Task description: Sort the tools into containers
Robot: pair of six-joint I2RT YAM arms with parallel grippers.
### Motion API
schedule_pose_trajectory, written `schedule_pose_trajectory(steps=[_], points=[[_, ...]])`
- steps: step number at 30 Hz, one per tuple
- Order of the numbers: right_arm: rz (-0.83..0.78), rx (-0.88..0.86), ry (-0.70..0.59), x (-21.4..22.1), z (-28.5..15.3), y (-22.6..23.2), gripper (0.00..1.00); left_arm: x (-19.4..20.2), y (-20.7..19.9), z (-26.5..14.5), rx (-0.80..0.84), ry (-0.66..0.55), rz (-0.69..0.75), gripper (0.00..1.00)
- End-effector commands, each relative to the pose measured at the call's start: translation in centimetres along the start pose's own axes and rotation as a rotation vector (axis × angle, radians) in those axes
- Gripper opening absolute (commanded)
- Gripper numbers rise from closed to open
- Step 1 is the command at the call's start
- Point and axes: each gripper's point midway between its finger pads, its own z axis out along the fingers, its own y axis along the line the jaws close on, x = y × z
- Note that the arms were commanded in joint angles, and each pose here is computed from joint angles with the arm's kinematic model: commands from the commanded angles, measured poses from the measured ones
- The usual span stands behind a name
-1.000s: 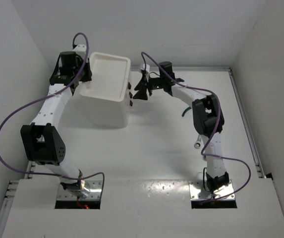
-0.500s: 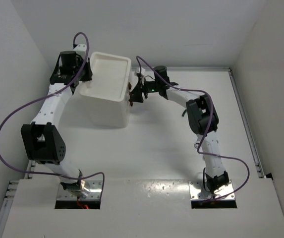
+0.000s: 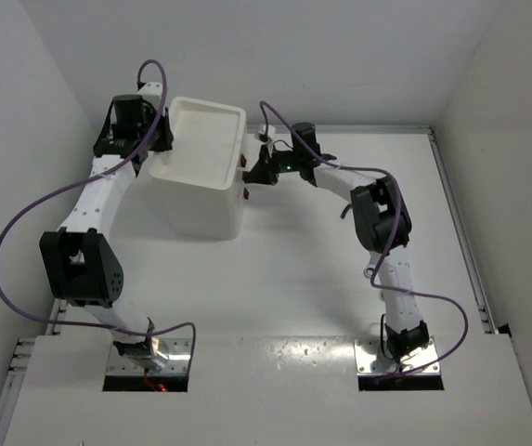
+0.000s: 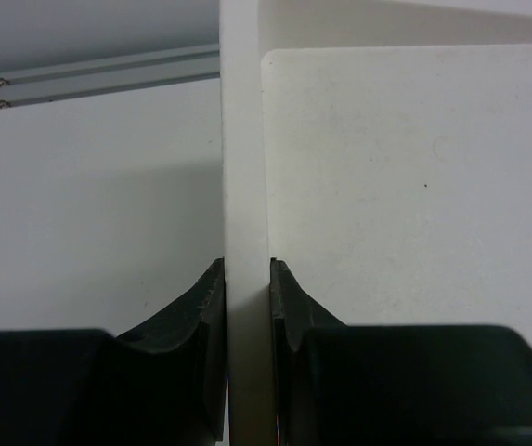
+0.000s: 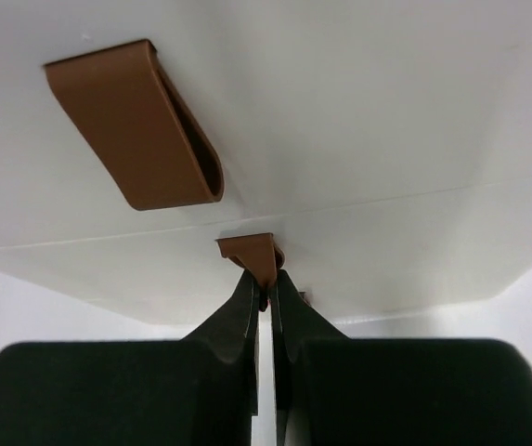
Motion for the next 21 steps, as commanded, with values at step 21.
schedule_pose_trajectory(steps=[21], points=[[-0.086,0.171,-0.025,-3.3,-14.2,-0.8,0.00,11.2,-4.8,1.3,0.157,0.365,-0.091,0.00]])
